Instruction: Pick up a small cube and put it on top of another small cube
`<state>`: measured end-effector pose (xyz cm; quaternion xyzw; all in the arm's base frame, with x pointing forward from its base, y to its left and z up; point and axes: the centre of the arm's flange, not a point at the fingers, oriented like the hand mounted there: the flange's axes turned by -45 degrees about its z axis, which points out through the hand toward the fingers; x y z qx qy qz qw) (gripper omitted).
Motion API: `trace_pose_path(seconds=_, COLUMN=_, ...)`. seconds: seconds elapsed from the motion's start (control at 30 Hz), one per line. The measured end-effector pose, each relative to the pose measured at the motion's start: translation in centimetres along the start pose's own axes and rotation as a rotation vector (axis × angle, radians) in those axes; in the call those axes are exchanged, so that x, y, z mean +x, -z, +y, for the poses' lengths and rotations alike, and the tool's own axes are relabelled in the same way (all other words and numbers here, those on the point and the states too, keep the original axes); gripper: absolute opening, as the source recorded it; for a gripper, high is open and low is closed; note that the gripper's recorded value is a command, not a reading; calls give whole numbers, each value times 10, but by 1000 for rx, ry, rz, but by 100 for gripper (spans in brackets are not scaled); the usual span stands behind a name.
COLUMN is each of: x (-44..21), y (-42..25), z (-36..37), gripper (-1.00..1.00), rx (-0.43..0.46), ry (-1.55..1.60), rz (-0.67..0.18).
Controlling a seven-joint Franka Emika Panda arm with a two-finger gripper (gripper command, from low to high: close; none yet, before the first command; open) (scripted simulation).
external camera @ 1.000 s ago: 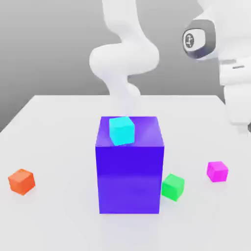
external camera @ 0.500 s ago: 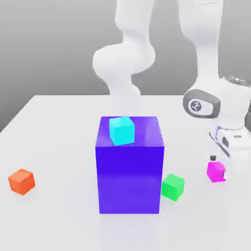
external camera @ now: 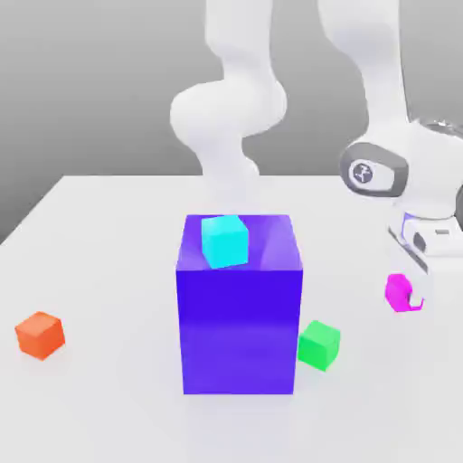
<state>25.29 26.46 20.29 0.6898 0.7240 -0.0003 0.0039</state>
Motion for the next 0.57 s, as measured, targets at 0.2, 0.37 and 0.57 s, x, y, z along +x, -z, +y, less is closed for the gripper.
trace_pose_path(seconds=0.2, x=-102, y=35, z=36, gripper=-100, rx=3, ry=-152, rz=1)
trace_pose_path(seconds=0.37, x=-122, y=10, z=41, gripper=-100, rx=9, ry=-185, rz=8)
trace_pose_path(seconds=0.57, x=-122, y=-22, z=39, gripper=100, rx=7, ry=-183, rz=5)
